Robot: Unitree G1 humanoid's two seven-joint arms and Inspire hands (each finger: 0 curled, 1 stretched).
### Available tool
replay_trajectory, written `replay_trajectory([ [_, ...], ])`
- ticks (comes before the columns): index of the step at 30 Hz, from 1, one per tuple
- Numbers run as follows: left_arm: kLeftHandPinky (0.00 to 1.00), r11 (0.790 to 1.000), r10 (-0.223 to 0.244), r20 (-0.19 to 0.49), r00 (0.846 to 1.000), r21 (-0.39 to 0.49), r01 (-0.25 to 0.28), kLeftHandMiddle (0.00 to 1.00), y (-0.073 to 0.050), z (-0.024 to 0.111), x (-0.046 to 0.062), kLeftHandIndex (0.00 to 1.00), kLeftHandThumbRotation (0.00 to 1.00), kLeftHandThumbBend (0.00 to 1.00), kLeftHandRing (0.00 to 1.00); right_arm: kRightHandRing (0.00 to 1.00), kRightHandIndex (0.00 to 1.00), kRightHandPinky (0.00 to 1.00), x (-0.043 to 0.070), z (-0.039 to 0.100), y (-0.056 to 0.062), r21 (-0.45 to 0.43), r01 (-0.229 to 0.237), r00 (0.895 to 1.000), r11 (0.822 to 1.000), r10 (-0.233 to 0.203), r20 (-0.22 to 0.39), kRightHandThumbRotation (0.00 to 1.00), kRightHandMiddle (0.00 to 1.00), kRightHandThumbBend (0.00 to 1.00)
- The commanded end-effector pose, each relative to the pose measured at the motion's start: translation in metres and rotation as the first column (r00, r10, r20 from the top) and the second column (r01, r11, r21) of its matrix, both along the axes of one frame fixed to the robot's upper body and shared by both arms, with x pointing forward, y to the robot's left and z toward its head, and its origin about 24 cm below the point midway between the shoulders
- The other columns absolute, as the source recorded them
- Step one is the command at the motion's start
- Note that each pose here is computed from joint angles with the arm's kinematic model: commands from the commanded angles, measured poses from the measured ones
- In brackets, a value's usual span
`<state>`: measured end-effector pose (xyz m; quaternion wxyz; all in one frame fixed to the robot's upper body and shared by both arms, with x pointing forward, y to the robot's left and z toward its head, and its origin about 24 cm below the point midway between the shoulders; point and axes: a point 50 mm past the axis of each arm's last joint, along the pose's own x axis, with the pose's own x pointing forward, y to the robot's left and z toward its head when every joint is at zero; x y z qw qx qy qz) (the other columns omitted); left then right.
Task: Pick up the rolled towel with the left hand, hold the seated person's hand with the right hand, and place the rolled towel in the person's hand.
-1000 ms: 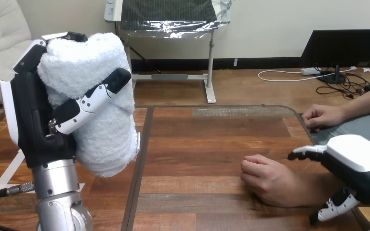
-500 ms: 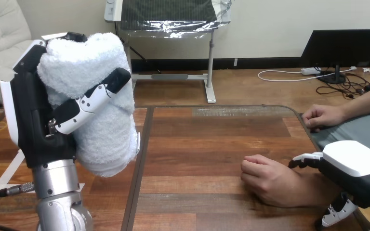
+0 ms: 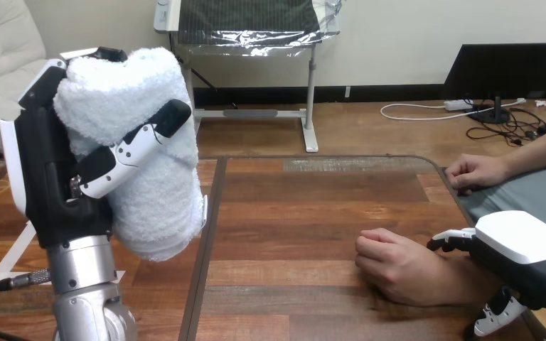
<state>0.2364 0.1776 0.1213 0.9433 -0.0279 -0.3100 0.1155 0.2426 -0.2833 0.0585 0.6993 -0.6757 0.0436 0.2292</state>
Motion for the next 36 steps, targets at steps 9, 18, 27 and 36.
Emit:
replay_trajectory([
  [9,0.24,1.0,-0.007,0.068,0.998,0.001,0.006,0.37,-0.002,0.014,0.004,0.39,0.0,0.62,0.31,0.79,0.82,0.75,0.014,0.013,-0.007,-0.023,0.018,0.996,1.0,-0.016,0.088,0.06,0.81,1.0],
  [18,0.24,1.0,-0.004,0.07,0.998,0.009,0.004,0.37,-0.001,0.014,0.004,0.39,0.0,0.62,0.31,0.79,0.82,0.74,0.016,0.012,-0.011,-0.026,0.042,0.995,0.999,-0.04,0.093,0.06,0.81,1.0],
  [27,0.24,1.0,-0.001,0.068,0.998,0.013,0.0,0.37,-0.001,0.013,0.004,0.39,0.0,0.62,0.3,0.8,0.82,0.76,0.018,0.014,-0.016,-0.046,0.069,0.994,0.997,-0.064,0.091,0.07,0.82,1.0],
  [36,0.24,1.0,-0.001,0.063,0.998,0.007,0.0,0.37,-0.001,0.013,0.004,0.39,0.0,0.62,0.3,0.79,0.81,0.75,0.02,0.013,-0.018,-0.062,0.081,0.992,0.995,-0.075,0.097,0.07,0.8,1.0],
])
